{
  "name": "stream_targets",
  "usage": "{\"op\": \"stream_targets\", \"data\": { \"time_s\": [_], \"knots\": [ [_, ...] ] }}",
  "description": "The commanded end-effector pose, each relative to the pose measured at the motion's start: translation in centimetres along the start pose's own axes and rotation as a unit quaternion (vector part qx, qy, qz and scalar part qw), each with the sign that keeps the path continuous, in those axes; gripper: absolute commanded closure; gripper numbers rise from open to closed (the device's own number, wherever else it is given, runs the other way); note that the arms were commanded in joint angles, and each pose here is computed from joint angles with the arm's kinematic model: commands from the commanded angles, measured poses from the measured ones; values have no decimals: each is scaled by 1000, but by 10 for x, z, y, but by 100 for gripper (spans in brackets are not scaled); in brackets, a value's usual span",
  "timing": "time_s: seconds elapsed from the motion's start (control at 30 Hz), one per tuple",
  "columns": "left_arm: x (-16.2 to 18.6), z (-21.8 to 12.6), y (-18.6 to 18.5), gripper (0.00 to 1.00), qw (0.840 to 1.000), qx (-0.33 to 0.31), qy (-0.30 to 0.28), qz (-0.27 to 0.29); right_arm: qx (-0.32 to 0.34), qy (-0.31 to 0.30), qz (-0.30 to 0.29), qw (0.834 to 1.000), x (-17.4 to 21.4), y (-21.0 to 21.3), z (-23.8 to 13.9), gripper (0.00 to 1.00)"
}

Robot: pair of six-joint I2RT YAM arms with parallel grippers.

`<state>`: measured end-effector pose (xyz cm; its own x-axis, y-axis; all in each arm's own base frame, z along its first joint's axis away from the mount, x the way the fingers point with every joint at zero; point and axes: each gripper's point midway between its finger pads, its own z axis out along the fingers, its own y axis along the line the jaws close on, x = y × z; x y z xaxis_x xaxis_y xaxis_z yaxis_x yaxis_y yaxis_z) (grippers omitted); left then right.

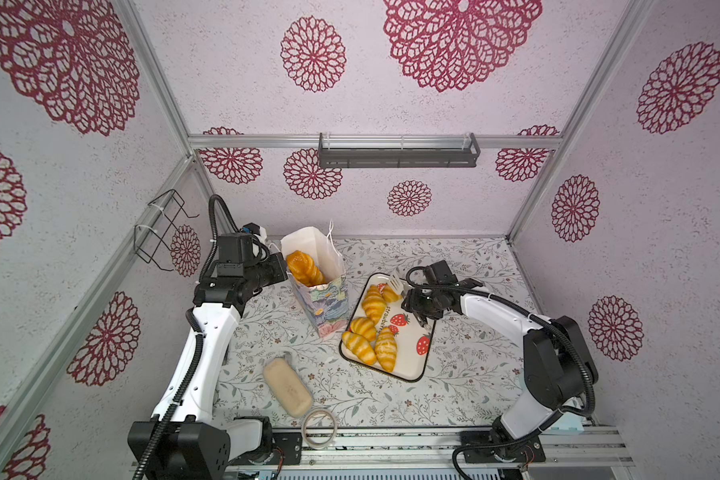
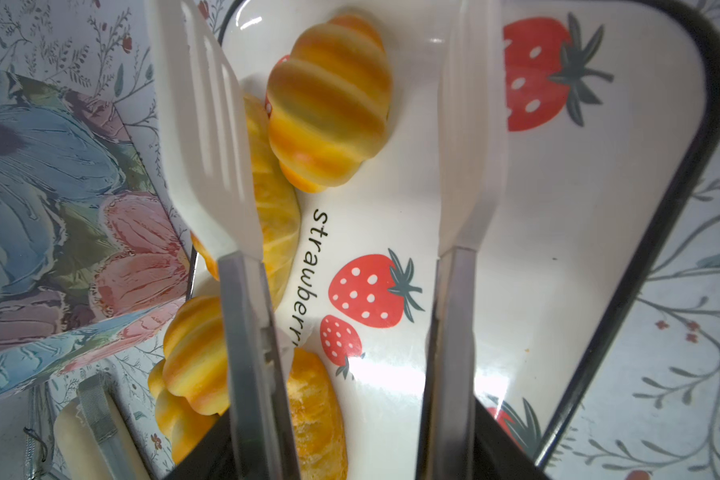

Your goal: Place the fake bread into the paper bag

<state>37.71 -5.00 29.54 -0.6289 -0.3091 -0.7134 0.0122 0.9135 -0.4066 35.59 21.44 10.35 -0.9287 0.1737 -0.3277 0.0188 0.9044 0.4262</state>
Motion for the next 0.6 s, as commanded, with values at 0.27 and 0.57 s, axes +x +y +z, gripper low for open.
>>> {"op": "stream_targets", "data": {
  "time_s": [0.27, 0.57],
  "knots": [
    [0, 5, 6, 100, 1000, -3, -1, -2, -33, -19, -6, 999, -22, 24, 3, 36],
    [-1, 4, 7, 100, 1000, -4, -2, -4, -35, -12, -13, 999, -23, 31, 12, 36]
  ]
}}
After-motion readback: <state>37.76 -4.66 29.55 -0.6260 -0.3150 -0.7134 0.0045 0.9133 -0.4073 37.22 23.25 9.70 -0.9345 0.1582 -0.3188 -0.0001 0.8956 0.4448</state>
